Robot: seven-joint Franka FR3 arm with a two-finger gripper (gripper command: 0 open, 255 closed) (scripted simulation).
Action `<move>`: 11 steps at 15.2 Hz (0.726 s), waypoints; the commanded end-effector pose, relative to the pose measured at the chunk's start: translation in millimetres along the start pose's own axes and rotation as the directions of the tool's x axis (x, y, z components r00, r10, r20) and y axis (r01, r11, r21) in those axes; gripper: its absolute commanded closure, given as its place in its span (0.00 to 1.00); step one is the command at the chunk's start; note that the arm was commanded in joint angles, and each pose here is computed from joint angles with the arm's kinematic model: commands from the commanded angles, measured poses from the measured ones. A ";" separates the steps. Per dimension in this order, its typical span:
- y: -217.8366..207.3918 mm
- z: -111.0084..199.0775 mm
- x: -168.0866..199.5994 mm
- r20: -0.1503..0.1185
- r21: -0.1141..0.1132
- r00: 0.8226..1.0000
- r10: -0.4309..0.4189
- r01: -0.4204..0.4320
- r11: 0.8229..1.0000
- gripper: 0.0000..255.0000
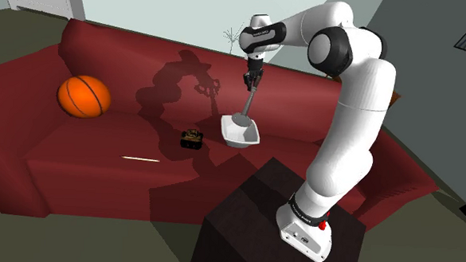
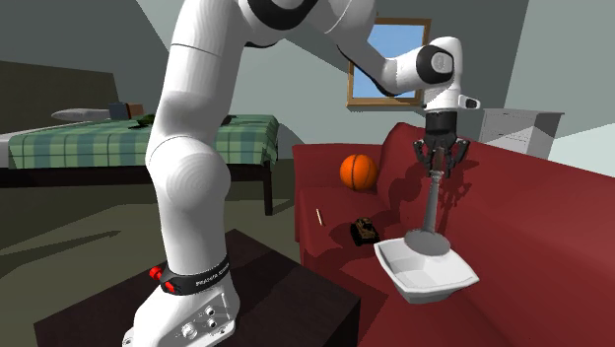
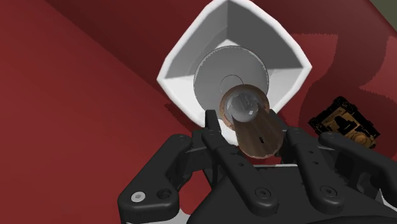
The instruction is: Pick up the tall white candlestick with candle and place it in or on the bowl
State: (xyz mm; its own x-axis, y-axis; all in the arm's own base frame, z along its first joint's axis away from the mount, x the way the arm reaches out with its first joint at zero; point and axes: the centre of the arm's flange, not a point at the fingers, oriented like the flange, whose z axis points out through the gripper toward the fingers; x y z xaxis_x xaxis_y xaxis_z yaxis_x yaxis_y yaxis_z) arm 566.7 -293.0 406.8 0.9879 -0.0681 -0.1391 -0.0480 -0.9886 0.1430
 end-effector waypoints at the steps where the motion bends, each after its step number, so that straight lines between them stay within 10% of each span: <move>1: -0.7 9.8 1.8 -0.001 0.000 1.000 0.000 0.000 1.000 1.00; 11: -6.6 50.2 7.6 -0.001 0.000 1.000 0.000 0.000 1.000 1.00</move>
State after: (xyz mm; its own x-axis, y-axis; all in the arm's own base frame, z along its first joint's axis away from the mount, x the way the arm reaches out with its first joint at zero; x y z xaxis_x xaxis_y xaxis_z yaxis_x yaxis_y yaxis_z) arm 566.9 -293.7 356.1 0.9879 -0.0680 -0.1392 -0.0479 -0.9885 0.1431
